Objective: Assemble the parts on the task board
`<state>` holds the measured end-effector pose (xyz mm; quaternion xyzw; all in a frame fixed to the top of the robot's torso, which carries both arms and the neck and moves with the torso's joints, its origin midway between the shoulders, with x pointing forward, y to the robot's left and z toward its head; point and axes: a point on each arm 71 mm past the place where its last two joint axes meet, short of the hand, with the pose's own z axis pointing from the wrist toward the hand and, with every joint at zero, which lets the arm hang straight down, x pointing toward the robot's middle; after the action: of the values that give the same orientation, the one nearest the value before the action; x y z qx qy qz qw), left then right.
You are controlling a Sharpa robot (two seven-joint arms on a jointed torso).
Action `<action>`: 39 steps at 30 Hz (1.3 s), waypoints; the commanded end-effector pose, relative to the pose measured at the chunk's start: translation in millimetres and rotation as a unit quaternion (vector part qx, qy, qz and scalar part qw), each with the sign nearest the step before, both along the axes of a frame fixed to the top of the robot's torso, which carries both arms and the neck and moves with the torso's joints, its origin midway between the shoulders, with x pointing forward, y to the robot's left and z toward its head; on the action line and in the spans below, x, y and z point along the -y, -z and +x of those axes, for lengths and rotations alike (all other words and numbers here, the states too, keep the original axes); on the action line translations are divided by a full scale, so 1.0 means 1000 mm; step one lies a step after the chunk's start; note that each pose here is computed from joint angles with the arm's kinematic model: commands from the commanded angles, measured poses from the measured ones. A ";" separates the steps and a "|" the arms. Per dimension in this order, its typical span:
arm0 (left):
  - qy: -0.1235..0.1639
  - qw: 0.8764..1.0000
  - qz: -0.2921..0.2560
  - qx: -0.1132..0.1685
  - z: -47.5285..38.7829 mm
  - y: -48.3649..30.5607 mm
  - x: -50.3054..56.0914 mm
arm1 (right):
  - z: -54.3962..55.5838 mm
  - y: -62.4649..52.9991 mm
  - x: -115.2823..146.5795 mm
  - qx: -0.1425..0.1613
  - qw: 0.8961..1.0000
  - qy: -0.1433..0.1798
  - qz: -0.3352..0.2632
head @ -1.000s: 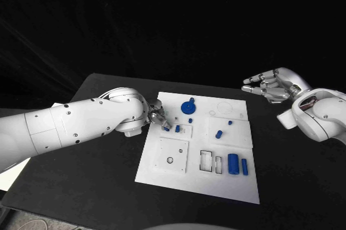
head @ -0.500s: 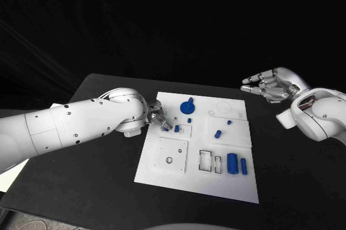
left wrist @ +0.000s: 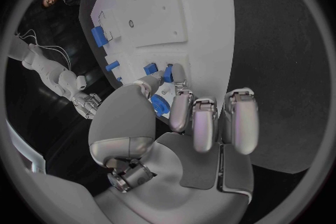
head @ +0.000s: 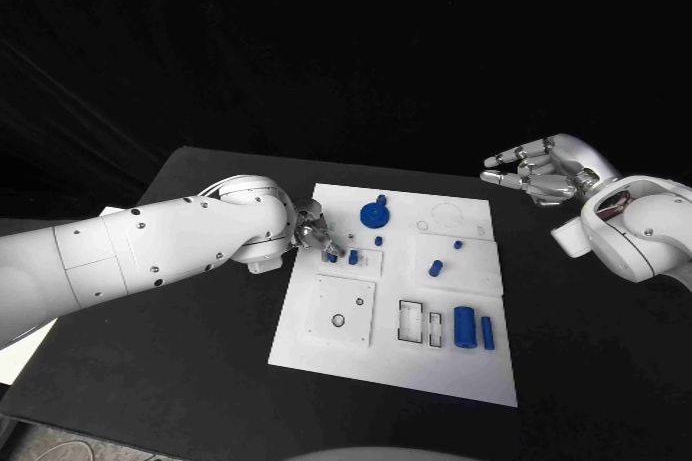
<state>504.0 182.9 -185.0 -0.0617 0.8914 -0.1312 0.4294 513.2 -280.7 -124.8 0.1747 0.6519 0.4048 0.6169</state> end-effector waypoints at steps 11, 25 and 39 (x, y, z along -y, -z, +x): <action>0.000 1.000 0.012 -0.007 0.0008 0.0027 -0.001 | -0.001 0.000 -0.001 0.000 1.000 -0.007 0.000; 0.003 1.000 0.008 -0.005 -0.0005 0.0021 0.003 | 0.000 0.000 -0.002 0.000 1.000 -0.007 0.000; 0.004 1.000 0.007 -0.005 -0.0009 0.0018 0.004 | 0.000 0.001 -0.002 -0.001 1.000 -0.008 -0.001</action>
<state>504.4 180.2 -185.3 -0.0608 0.8923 -0.1278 0.4288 513.7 -280.2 -125.1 0.1745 0.6520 0.4050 0.6168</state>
